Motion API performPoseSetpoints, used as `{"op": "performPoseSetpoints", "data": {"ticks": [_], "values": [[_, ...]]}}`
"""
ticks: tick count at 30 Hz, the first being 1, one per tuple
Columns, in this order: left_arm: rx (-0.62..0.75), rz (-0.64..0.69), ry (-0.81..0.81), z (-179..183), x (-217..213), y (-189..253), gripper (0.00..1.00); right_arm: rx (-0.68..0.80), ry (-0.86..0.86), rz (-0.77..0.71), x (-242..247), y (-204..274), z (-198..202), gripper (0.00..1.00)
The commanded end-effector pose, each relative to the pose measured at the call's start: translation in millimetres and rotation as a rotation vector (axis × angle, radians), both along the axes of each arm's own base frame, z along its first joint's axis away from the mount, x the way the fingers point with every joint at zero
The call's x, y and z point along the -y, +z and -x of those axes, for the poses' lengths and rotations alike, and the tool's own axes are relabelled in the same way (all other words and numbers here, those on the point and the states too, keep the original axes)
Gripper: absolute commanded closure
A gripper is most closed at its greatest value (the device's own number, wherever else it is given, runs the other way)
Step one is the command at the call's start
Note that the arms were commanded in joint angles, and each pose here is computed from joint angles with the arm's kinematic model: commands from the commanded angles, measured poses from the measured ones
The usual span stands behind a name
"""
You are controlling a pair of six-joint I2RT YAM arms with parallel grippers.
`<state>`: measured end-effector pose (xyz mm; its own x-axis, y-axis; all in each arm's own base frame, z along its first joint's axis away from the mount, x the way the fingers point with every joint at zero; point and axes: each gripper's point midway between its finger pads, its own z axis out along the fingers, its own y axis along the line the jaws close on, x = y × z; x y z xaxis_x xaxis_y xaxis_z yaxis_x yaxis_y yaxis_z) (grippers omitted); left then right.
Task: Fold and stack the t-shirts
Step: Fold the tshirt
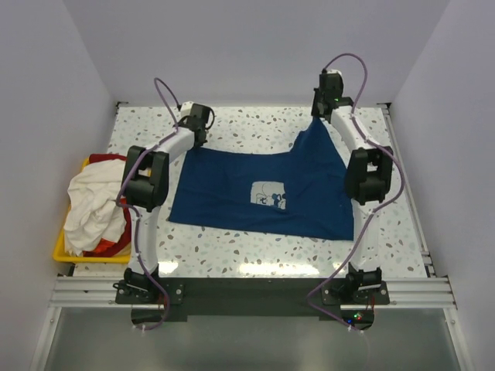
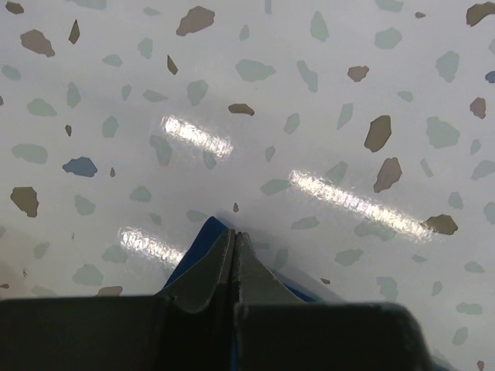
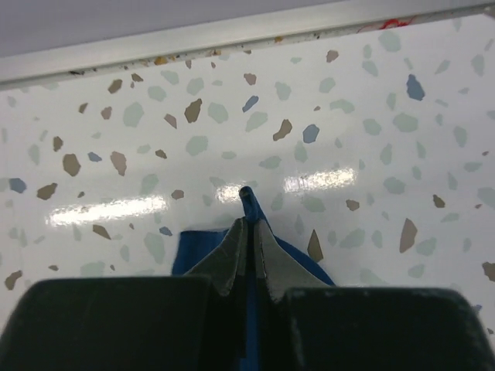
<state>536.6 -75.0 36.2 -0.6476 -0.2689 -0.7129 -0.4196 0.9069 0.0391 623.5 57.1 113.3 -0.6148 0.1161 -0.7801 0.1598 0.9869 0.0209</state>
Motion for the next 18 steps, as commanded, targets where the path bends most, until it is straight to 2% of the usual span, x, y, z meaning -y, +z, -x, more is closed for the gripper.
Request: {"op": "performPoseSetpoints", "data": {"ticks": [1,9,11,12,18], "values": [[0.103,-0.023,0.019,-19,-9,47,1.0,0.154,-0.057,-0.025,15,86,8,1.0],[0.12,-0.026,0.043,-16,-19,59,1.0,0.172,-0.09,-0.052,23,114,49,1.0],[0.124,-0.023,0.05,-15,-22,60,1.0,0.149,-0.102,-0.061,23,106,62,1.0],[0.138,-0.017,0.047,-14,-23,67,1.0,0.174,-0.109,-0.066,26,120,70,1.0],[0.147,-0.018,0.07,-6,-31,71,1.0,0.141,-0.141,-0.093,30,114,116,1.0]]}}
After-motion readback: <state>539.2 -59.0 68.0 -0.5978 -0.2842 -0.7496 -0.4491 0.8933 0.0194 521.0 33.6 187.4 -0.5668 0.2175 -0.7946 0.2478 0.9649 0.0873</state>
